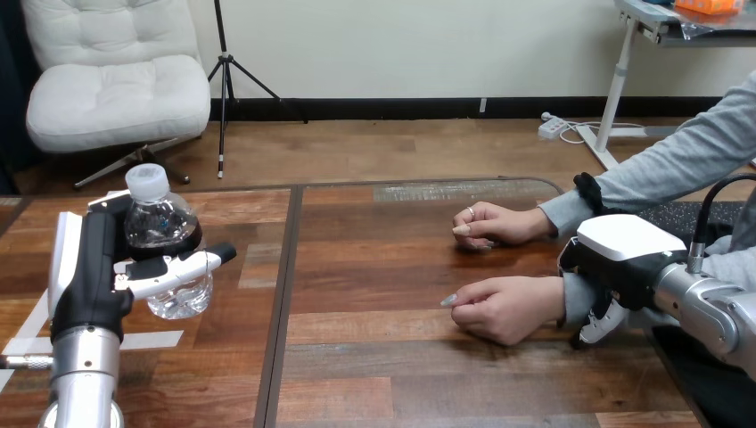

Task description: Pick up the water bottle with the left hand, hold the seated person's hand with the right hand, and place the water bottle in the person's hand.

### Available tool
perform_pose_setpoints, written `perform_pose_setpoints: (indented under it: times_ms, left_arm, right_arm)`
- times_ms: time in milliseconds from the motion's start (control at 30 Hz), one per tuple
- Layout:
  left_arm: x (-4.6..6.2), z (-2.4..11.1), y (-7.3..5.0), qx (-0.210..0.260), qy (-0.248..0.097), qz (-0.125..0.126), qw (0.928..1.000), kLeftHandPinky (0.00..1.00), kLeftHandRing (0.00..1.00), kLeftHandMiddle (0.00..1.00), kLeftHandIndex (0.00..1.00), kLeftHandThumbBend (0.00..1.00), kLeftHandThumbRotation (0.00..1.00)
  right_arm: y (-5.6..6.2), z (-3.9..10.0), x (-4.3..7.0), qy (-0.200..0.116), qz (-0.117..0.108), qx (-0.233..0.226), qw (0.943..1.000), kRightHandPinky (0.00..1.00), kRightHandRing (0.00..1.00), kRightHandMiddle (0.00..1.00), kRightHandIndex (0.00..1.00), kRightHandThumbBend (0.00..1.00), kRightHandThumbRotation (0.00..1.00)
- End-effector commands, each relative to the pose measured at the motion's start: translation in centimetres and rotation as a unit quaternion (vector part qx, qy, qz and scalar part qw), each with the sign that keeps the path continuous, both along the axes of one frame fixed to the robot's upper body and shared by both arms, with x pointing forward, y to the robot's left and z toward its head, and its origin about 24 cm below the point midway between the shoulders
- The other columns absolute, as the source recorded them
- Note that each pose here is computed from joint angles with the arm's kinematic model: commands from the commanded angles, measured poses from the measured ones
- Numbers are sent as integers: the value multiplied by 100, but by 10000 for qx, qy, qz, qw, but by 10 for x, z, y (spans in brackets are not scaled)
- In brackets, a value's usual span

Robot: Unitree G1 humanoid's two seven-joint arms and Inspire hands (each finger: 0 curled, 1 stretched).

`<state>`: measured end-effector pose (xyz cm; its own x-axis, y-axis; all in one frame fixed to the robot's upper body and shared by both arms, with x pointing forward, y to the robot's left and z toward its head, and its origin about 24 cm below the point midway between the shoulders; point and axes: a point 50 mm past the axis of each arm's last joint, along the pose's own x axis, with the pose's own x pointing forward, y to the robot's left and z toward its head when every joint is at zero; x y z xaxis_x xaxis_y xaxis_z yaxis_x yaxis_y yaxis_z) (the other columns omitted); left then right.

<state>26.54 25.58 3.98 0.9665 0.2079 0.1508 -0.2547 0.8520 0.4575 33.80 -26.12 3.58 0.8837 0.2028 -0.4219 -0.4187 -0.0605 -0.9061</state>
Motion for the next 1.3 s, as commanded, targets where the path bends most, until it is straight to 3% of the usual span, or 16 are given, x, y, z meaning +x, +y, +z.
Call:
perform_pose_setpoints:
  times_ms: [0, 1267]
  left_arm:
    - [11, 32, -3, 91, -685, -84, 9976, 31, 35, 40, 41, 85, 0]
    - [11, 32, -3, 79, -683, -105, 9976, 31, 35, 40, 41, 86, 0]
  right_arm:
    - [4, 9, 7, -220, 15, 102, 9997, 22, 27, 34, 34, 77, 0]
    - [-1, 12, 7, -352, -87, 75, 9993, 9, 15, 22, 24, 74, 0]
